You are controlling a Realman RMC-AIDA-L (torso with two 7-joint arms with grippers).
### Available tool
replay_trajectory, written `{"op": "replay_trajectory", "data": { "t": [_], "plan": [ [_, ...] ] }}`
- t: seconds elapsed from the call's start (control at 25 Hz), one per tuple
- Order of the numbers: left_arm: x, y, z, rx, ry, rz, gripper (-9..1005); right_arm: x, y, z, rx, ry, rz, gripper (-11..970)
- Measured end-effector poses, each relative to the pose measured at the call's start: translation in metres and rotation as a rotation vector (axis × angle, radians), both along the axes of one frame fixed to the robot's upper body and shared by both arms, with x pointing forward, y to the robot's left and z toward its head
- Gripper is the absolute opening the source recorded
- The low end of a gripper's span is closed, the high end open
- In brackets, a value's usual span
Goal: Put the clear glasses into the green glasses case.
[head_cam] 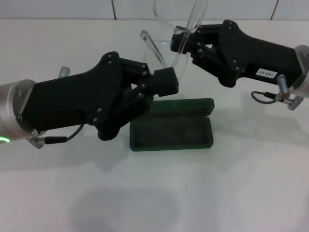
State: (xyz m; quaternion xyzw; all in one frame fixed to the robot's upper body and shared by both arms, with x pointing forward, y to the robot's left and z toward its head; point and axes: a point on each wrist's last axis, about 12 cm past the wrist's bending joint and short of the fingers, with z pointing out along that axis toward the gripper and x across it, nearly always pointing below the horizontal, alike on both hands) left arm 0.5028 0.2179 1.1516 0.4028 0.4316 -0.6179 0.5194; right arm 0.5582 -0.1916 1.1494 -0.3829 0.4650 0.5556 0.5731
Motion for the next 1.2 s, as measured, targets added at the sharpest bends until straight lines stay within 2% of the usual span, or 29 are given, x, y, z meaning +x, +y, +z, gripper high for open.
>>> {"op": "replay_trajectory", "data": {
  "t": [0.24,0.64,1.2],
  "plan": [
    [0.0,-0.001,0.0,0.001,0.0,-0.004,26,-0.003,-0.005,-0.002,0.028,-0.006,-0.028,80],
    [0.0,0.0,-0.003,-0.005,0.006,0.007,26,-0.006,0.005,-0.007,-0.031,0.005,0.031,81],
    [0.005,0.007,-0.006,-0.056,0.05,0.077,26,-0.01,0.013,-0.016,-0.096,0.026,0.068,80]
  ]
}}
